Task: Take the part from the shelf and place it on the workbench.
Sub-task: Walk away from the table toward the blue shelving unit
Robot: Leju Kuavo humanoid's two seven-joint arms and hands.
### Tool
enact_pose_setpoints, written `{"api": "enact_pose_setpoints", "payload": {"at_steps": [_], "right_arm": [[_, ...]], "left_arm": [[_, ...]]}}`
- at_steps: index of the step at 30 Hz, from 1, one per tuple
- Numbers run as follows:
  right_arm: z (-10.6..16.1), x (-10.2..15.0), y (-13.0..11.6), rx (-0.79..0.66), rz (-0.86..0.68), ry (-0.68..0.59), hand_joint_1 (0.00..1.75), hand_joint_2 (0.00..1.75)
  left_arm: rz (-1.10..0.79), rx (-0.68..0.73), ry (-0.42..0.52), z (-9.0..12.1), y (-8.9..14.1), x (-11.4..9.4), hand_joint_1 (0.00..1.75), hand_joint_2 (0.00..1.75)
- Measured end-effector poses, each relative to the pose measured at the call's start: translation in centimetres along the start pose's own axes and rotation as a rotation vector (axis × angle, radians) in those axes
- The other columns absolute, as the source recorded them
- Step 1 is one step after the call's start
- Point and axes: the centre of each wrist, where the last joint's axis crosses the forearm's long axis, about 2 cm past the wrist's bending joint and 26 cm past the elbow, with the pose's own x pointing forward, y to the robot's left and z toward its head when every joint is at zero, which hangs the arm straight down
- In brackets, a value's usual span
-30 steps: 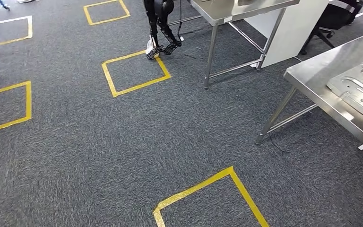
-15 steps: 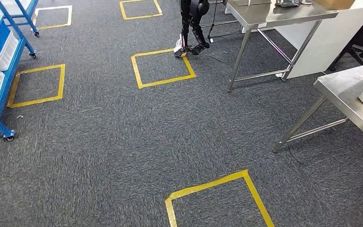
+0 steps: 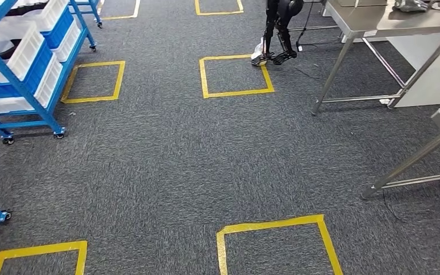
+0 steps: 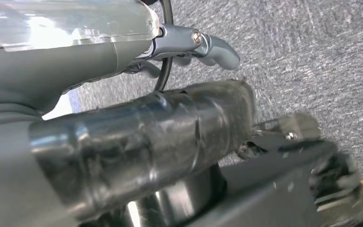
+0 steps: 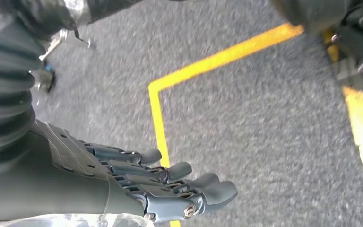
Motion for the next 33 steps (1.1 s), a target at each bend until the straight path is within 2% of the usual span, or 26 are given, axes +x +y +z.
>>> {"api": "enact_pose_setpoints", "payload": {"at_steps": [4, 8, 17, 21, 28, 33], "right_arm": [[0.0, -0.1, 0.1, -0.039, 0.017, 0.002, 0.00, 1.75], [0.0, -0.1, 0.0, -0.084, 0.023, 0.000, 0.00, 0.00], [0.0, 0.1, 0.4, -0.102, -0.012, -0.001, 0.00, 0.00], [0.3, -0.9, 0.8, -0.071, -0.123, 0.017, 0.00, 0.00], [0.9, -3.7, -0.5, -0.143, -0.366, 0.115, 0.00, 0.00], [1.3, -5.3, -0.8, -0.171, -0.446, 0.160, 0.00, 0.00]], "left_arm": [[0.049, 0.004, -0.008, 0.0, 0.0, -0.3, 0.00, 0.00], [0.090, 0.010, -0.016, 0.0, 0.0, -0.3, 0.00, 0.00], [0.089, 0.064, -0.038, 0.1, 0.1, -0.4, 0.00, 0.00], [0.084, 0.066, -0.035, 0.1, 0.0, -0.6, 0.00, 0.00], [0.088, 0.086, -0.011, 0.2, -0.1, -1.1, 0.00, 0.00], [0.095, 0.094, -0.007, 0.2, -0.1, -1.1, 0.00, 0.00]]}}
